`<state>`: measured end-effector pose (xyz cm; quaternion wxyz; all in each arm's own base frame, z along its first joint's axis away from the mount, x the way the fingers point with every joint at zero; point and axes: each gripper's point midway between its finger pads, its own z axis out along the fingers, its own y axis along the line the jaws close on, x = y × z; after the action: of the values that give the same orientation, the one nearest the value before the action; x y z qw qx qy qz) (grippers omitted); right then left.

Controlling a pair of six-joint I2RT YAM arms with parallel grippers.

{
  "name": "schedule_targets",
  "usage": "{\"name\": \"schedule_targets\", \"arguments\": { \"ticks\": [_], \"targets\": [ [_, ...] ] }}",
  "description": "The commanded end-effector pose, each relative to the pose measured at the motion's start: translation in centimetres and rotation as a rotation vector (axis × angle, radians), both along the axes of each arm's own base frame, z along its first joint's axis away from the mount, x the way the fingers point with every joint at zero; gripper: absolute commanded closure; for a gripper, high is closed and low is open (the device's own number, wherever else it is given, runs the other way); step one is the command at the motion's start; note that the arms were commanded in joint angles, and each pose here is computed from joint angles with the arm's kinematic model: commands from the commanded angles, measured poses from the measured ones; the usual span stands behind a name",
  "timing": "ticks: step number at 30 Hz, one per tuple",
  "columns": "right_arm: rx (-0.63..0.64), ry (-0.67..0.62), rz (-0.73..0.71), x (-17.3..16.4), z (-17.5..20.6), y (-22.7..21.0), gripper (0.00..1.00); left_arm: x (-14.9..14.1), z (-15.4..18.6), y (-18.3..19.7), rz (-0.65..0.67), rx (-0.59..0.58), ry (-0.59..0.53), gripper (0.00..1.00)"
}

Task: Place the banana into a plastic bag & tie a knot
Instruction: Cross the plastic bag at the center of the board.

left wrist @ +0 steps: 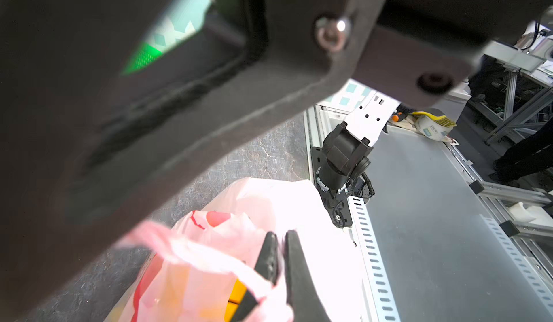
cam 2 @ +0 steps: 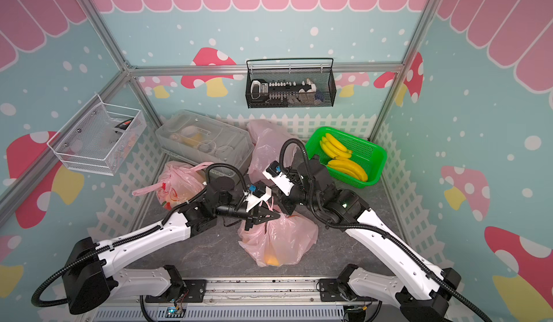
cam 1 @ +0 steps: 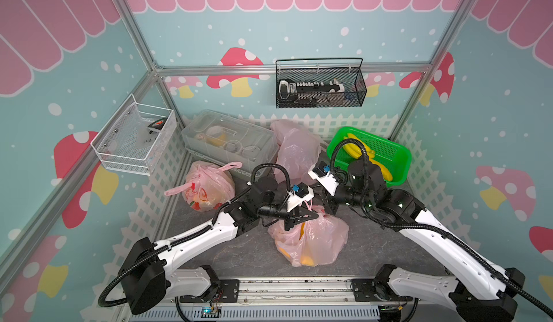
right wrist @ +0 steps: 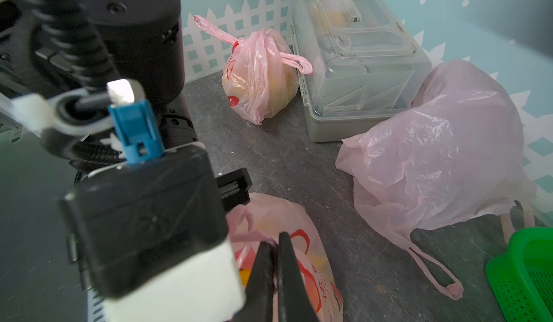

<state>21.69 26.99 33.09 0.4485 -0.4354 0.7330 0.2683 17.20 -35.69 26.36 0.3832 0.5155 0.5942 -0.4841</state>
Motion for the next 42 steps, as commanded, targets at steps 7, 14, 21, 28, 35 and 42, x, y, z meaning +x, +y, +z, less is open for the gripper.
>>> {"name": "schedule_targets", "arguments": {
  "ticks": [7,14,21,28,35,42],
  "targets": [
    [0.151,0.044,-0.098,3.3,1.4,1.1,1.00,-1.8,-0.1,0.3,-0.077,-0.009,-0.023,0.89],
    [0.106,0.062,-0.176,4.4,0.5,0.3,1.00,-1.9,-0.3,0.5,-0.078,0.001,-0.021,0.90],
    [0.022,0.055,-0.318,5.4,-0.7,-2.2,1.00,-1.6,-0.7,0.5,-0.055,0.018,-0.017,0.94],
    [0.035,0.035,-0.328,5.4,-0.1,-2.6,1.00,-1.0,-0.7,0.4,-0.028,0.026,-0.012,0.99],
    [0.033,0.006,-0.366,5.2,0.4,-3.7,1.00,0.0,-0.8,0.6,0.031,0.019,-0.009,1.00],
    [0.015,0.021,-0.377,5.3,-0.4,-3.9,1.00,0.2,0.1,1.0,0.054,-0.018,-0.024,1.00]
  ]
}}
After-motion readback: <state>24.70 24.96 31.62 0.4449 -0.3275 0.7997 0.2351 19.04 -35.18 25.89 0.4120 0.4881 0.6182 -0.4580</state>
